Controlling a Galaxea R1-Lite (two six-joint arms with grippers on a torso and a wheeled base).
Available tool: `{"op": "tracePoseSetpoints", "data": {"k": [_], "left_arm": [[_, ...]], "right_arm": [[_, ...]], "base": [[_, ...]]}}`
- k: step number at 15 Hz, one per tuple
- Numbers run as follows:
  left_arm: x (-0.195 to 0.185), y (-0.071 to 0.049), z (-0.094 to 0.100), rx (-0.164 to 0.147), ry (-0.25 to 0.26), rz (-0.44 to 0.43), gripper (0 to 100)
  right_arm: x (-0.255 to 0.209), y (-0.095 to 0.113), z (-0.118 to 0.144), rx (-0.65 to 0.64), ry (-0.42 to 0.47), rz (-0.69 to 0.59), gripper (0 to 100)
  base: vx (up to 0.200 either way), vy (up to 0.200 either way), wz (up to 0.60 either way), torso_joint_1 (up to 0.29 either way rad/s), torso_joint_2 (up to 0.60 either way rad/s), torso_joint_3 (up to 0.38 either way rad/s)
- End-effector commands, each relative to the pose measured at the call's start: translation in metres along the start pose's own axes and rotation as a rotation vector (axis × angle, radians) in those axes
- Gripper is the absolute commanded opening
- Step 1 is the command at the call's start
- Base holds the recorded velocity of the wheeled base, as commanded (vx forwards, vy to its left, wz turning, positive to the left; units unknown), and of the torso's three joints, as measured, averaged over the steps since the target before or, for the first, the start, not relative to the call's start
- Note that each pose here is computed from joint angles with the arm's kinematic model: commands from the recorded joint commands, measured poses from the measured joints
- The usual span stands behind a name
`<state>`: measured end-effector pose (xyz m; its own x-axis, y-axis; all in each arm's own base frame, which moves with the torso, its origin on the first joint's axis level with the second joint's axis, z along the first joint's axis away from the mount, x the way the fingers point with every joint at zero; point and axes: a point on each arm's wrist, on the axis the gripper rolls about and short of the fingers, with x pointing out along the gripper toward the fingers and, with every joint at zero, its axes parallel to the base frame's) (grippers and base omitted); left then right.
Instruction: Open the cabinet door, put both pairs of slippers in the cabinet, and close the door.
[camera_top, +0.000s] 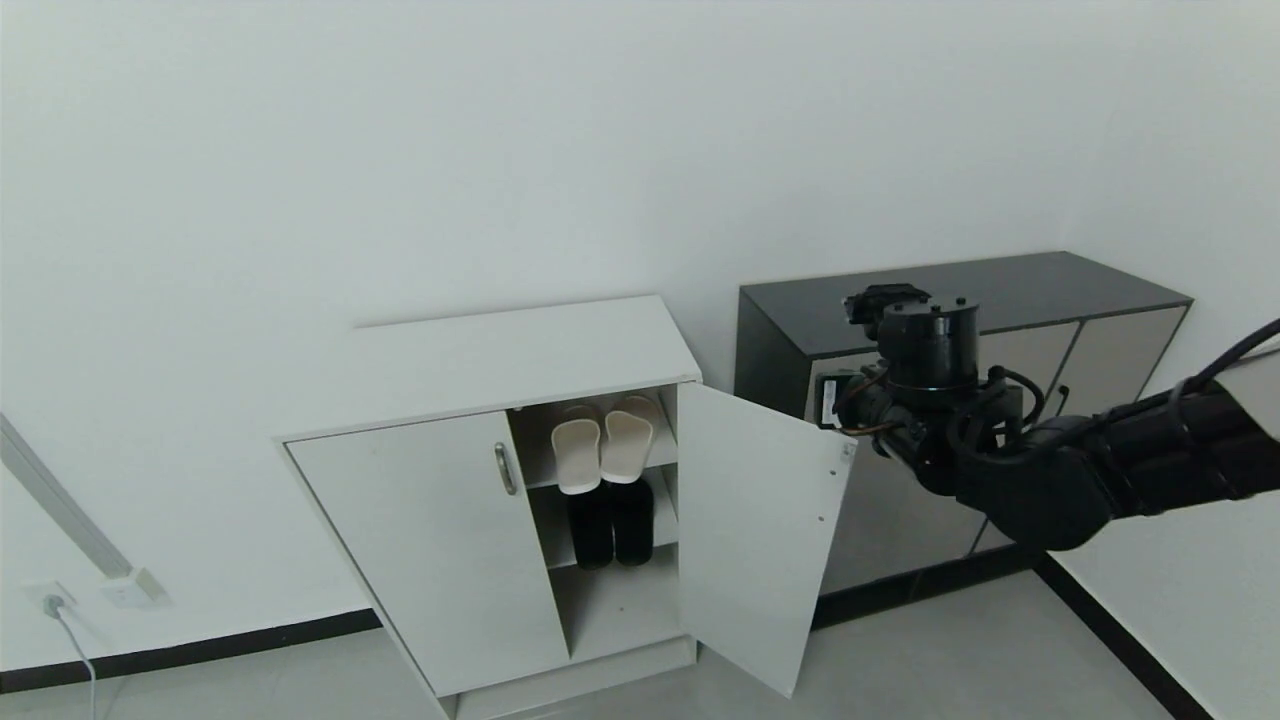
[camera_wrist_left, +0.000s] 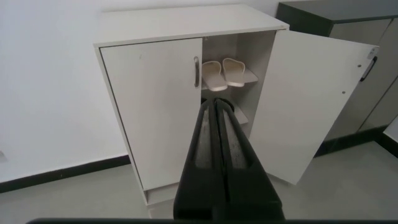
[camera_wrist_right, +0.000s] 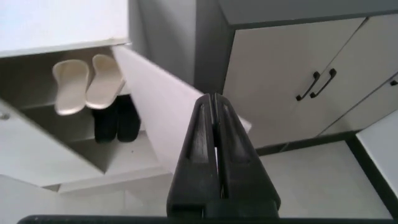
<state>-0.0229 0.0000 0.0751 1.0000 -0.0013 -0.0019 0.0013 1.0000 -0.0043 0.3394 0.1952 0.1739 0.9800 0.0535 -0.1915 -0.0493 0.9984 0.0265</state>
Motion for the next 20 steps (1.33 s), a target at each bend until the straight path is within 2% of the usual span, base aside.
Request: {"op": "tracePoseSetpoints", "data": {"k": [1, 4, 7, 10, 20], "left_arm": [[0.0, 0.0, 0.0, 0.0, 0.001, 0.0, 0], [0.0, 0.0, 0.0, 0.0, 0.001, 0.0, 0], [0.0, 0.0, 0.0, 0.0, 0.001, 0.0, 0], [0.0, 0.0, 0.0, 0.0, 0.001, -0.002, 0], [0.0, 0.0, 0.0, 0.0, 0.001, 0.0, 0]], "right_arm": [[0.041, -0.012, -0.015, 0.015, 0.028, -0.028, 0], [0.068, -0.021, -0.021, 0.029, 0.033, -0.065, 0], [0.089, -0.028, -0.034, 0.062, 0.094, -0.039, 0], [0.105, -0.036, -0.047, 0.063, 0.115, -0.064, 0], [0.12, -0.037, -0.068, 0.055, 0.148, -0.077, 0]], "base": [[0.0, 0.0, 0.0, 0.0, 0.0, 0.0], [0.0, 0.0, 0.0, 0.0, 0.0, 0.0], [0.0, 0.0, 0.0, 0.0, 0.0, 0.0], [0.0, 0.0, 0.0, 0.0, 0.0, 0.0], [0.0, 0.0, 0.0, 0.0, 0.0, 0.0]]}}
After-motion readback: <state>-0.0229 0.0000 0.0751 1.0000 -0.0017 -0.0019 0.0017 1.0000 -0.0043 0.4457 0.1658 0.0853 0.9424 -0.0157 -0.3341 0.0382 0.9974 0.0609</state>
